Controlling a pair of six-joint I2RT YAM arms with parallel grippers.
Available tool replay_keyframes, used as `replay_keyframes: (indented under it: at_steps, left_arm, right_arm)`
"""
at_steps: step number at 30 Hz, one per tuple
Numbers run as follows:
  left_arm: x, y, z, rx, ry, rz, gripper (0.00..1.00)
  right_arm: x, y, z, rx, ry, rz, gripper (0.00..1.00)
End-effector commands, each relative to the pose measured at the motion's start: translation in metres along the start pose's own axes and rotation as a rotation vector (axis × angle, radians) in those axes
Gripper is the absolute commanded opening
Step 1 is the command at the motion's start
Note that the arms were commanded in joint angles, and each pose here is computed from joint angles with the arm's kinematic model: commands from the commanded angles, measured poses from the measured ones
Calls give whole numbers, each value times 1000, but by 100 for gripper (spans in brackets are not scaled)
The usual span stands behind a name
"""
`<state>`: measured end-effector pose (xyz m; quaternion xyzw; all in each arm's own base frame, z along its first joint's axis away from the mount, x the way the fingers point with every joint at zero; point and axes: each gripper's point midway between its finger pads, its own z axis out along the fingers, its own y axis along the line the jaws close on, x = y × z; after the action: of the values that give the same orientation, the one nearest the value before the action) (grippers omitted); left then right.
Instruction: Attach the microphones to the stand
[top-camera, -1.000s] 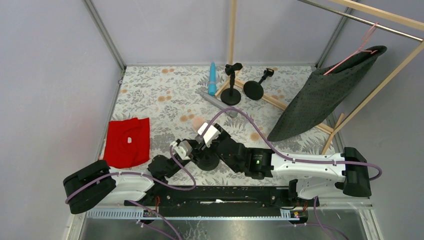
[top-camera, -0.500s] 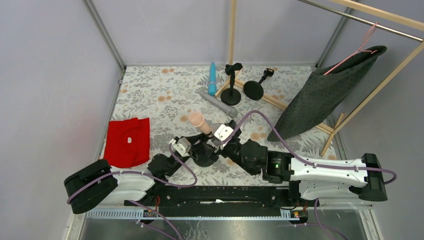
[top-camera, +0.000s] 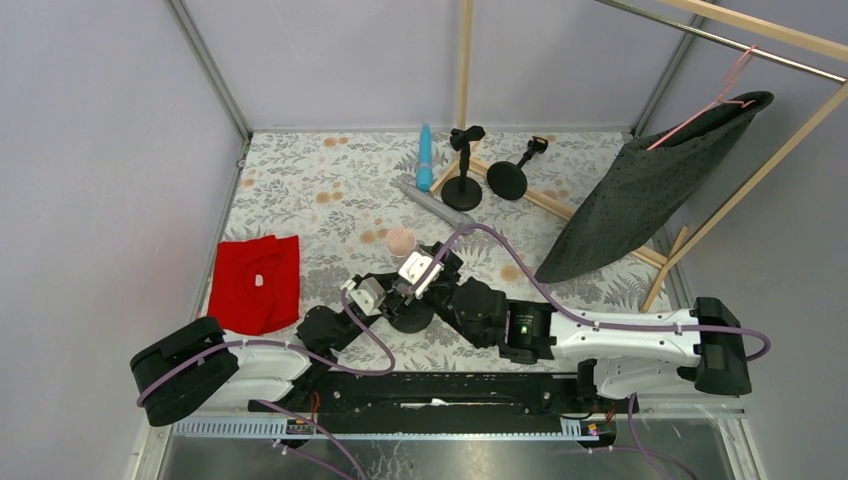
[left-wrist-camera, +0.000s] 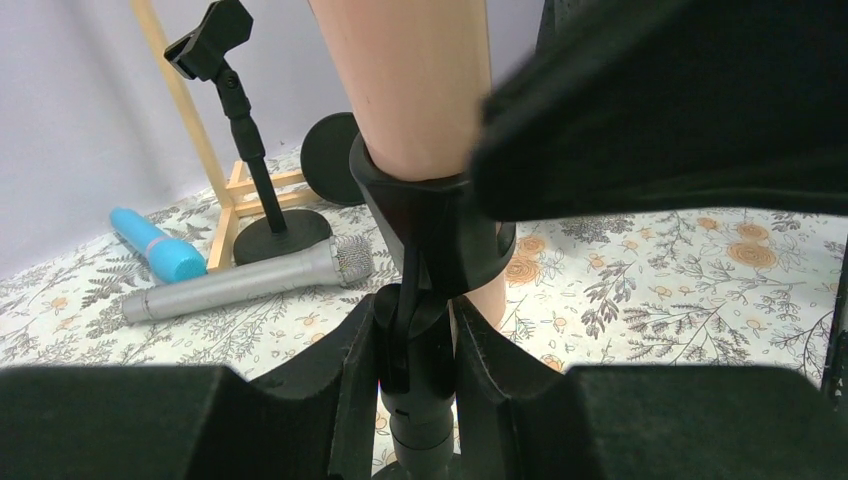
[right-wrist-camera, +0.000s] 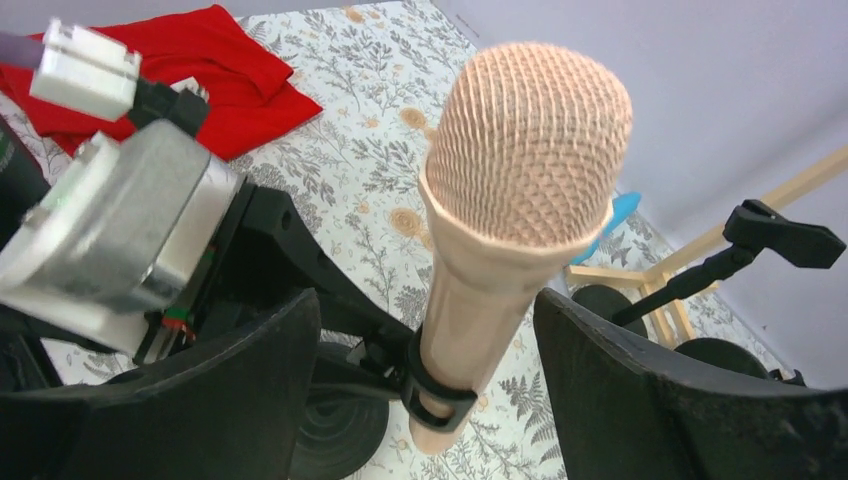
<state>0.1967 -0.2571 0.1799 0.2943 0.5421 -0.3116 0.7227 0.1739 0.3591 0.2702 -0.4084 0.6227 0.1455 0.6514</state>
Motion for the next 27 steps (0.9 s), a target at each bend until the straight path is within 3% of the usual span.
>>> replay_keyframes:
  at_steps: [1,7,16,25,27]
  left_arm:
    - [2,-7,3,48,5,40,0]
    - [3,-7,3,48,9,39,0]
    - [3,-7,4,49,12,41,0]
    - [4,-7,4,49,13,41,0]
    - [4,-7,4,50,14,40,0]
  right_arm:
    - [-40,-27,11,109,-87,27,82]
    - [-48,-36,15,122,-125,60,73]
    - [-23,-28,28,107,-61,-11,48]
    - [17,-29,35,119,19,-38,0]
    - [25,-30,35,122,40,-37,0]
